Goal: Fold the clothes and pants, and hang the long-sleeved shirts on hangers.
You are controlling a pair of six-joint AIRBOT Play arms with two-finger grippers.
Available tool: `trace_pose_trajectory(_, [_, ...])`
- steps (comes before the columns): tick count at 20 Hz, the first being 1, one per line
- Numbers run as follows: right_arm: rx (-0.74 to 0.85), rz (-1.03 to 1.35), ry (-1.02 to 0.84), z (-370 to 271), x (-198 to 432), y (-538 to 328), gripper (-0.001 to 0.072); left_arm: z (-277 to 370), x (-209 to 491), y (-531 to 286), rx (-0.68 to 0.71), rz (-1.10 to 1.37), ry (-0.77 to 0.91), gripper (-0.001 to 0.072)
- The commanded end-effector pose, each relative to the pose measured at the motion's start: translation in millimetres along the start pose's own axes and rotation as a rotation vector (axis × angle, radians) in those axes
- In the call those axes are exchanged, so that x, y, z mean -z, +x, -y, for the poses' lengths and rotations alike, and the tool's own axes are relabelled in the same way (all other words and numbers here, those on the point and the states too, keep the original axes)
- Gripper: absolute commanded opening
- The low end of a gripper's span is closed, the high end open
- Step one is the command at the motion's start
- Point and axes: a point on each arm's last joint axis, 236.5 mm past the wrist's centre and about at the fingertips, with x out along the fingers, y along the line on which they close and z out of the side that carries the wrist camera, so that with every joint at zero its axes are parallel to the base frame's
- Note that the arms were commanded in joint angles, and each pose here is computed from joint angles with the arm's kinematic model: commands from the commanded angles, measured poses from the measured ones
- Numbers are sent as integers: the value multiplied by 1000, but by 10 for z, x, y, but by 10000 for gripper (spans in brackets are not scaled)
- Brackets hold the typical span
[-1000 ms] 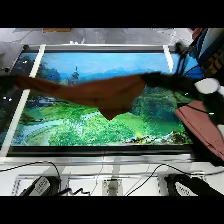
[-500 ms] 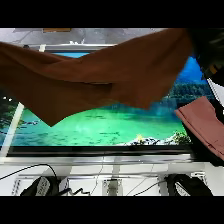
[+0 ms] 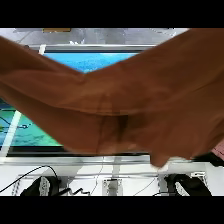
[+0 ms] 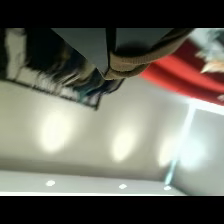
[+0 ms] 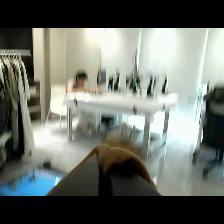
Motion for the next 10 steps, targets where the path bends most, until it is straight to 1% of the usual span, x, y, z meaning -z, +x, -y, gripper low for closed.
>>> trace_pose_trajectory(1, [86, -393, 136, 460, 1204, 489, 14, -926, 704, -297, -370, -348, 190, 15])
trace_pose_trajectory(2, [96, -563, 186, 595, 1798, 657, 15, -1309, 936, -558, -518, -484, 206, 15])
trace_pose_trajectory(3, [98, -714, 235, 690, 2362, 773, 15, -1611, 1129, -795, -624, -589, 198, 16])
trace_pose_trajectory(4, [92, -855, 285, 752, 2924, 855, 15, -1852, 1370, -972, -677, -681, 169, 15])
trace_pose_trajectory(5, [87, -991, 346, 797, 3514, 911, 15, -2018, 1643, -1066, -683, -749, 118, 15])
trace_pose_trajectory(7, [96, -1211, 464, 845, 4564, 899, 15, -2266, 2391, -1172, -633, -887, -46, 15])
trace_pose_trajectory(8, [100, -1299, 503, 859, 4991, 861, 15, -2394, 2826, -1202, -604, -953, -116, 15])
trace_pose_trajectory(9, [103, -1377, 539, 864, 5385, 816, 16, -2505, 3210, -1210, -581, -1008, -153, 15])
trace_pose_trajectory(10, [111, -1441, 572, 861, 5702, 756, 15, -2612, 3575, -1187, -543, -1068, -153, 16])
